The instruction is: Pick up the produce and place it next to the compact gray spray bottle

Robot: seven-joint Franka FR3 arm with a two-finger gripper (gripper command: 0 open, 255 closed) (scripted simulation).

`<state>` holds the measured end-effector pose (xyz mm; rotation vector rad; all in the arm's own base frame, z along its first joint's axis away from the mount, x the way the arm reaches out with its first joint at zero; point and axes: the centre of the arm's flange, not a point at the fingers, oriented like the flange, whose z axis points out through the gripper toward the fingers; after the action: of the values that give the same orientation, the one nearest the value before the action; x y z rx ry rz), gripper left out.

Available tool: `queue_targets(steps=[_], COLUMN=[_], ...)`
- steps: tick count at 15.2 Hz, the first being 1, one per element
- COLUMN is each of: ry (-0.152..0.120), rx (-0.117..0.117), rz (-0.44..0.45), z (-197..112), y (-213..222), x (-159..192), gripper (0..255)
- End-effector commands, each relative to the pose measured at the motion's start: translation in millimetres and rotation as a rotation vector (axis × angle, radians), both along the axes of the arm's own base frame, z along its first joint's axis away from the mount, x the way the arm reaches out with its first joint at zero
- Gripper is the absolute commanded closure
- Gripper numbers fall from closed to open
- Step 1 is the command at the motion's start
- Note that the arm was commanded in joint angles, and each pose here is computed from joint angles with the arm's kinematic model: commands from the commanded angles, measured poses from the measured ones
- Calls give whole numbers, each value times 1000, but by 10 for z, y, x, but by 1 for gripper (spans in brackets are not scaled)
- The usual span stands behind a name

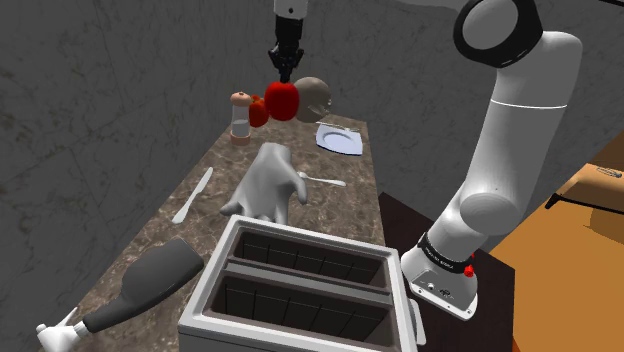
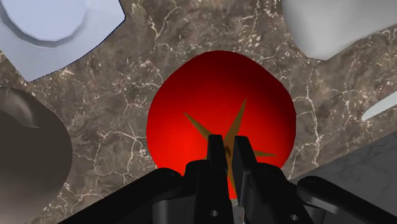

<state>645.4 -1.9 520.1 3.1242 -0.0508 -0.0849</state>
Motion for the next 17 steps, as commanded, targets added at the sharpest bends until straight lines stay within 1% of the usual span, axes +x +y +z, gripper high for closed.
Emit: queue_targets(steps=[1, 10, 17], ry=[0, 0, 0], rx=[0, 0, 0], rz=[0, 0, 0], z=[112, 587, 593], y=[0, 0, 912], x=[-12, -12, -158], gripper=[255, 255, 255])
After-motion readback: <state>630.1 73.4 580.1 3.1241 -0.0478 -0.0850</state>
